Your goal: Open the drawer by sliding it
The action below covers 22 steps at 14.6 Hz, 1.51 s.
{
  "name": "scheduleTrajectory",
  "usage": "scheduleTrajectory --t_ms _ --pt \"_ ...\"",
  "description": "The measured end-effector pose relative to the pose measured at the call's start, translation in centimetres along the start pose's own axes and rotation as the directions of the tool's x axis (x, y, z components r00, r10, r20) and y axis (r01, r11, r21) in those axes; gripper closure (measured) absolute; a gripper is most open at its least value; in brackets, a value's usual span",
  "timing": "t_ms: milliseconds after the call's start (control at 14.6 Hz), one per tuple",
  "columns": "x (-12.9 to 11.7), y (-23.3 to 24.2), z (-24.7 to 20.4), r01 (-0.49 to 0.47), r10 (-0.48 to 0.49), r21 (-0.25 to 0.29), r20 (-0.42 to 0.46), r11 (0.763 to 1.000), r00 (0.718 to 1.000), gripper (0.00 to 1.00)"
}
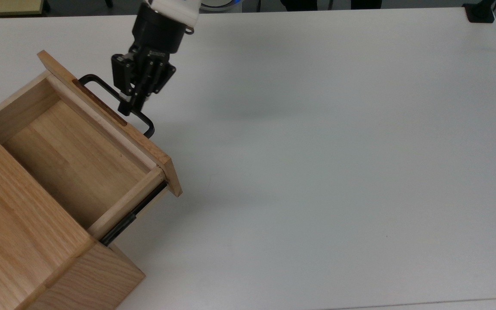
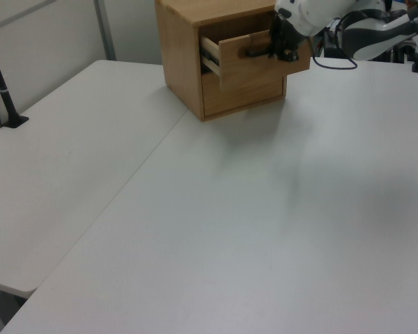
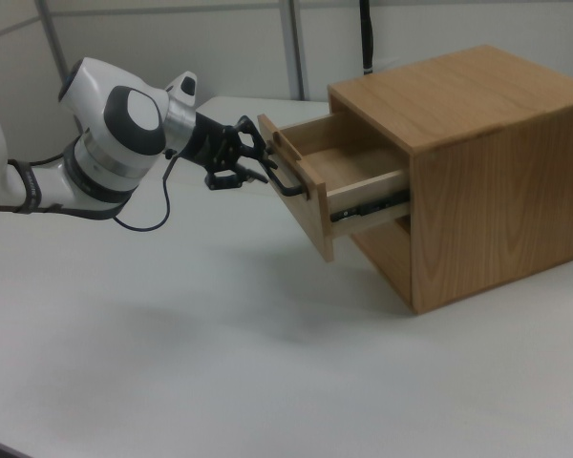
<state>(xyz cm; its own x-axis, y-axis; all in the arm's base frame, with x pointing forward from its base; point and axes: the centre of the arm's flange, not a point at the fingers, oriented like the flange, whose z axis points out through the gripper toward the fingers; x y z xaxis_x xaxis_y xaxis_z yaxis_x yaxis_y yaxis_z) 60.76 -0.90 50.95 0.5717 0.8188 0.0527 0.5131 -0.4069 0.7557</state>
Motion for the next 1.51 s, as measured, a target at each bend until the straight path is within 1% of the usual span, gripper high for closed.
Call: scheduleTrajectory --t_ms 69,137,274,343,412,480,618,755,823,892,1029,1098,1167,1235,1304,1372,1441,1510 --pt "0.5 -0.4 -0.1 -0.005 0.005 0.005 -0.006 1.0 1.0 0.61" --pt "0.7 -0.6 -0.2 -0.041 0.041 0.007 -0.01 0.999 0.999 0.45" --pt "1.4 -0.9 -0.7 -0.102 0.102 0.009 -0.018 0.995 0.995 0.25" --pt "1.9 -1.2 -1.0 -0.138 0.138 0.017 -0.007 0.99 0.99 0.14" --pt "2.6 -1.6 -1.4 -0.175 0.174 0.033 0.011 0.984 0.985 0.06" --pt "3.4 -2.1 -1.9 -0.212 0.211 0.058 0.031 0.975 0.977 0.0" --pt "5.1 -2.8 -3.3 -0.293 0.285 0.127 0.075 0.948 0.956 0.0" --pt "6.5 -2.9 -5.1 -0.356 0.334 0.193 0.139 0.914 0.932 0.0" --pt "7.0 -2.8 -6.0 -0.389 0.356 0.225 0.173 0.894 0.918 0.0" --pt "7.4 -2.4 -7.0 -0.425 0.381 0.258 0.205 0.868 0.902 0.0" --pt "7.5 -1.4 -8.9 -0.505 0.428 0.333 0.281 0.796 0.859 0.0" --pt "7.3 -0.6 -10.0 -0.545 0.447 0.368 0.321 0.754 0.835 0.0" --pt "6.9 0.0 -10.9 -0.585 0.463 0.398 0.365 0.707 0.808 0.0" --pt "6.4 0.7 -11.9 -0.626 0.476 0.424 0.412 0.654 0.777 0.0" --pt "5.7 1.4 -12.6 -0.666 0.488 0.443 0.458 0.6 0.743 0.0" --pt "4.8 2.0 -13.1 -0.707 0.5 0.448 0.502 0.547 0.706 0.0" --pt "3.8 2.5 -13.4 -0.738 0.505 0.445 0.54 0.507 0.673 0.0" --pt "2.8 2.8 -13.5 -0.759 0.503 0.439 0.57 0.481 0.649 0.0"
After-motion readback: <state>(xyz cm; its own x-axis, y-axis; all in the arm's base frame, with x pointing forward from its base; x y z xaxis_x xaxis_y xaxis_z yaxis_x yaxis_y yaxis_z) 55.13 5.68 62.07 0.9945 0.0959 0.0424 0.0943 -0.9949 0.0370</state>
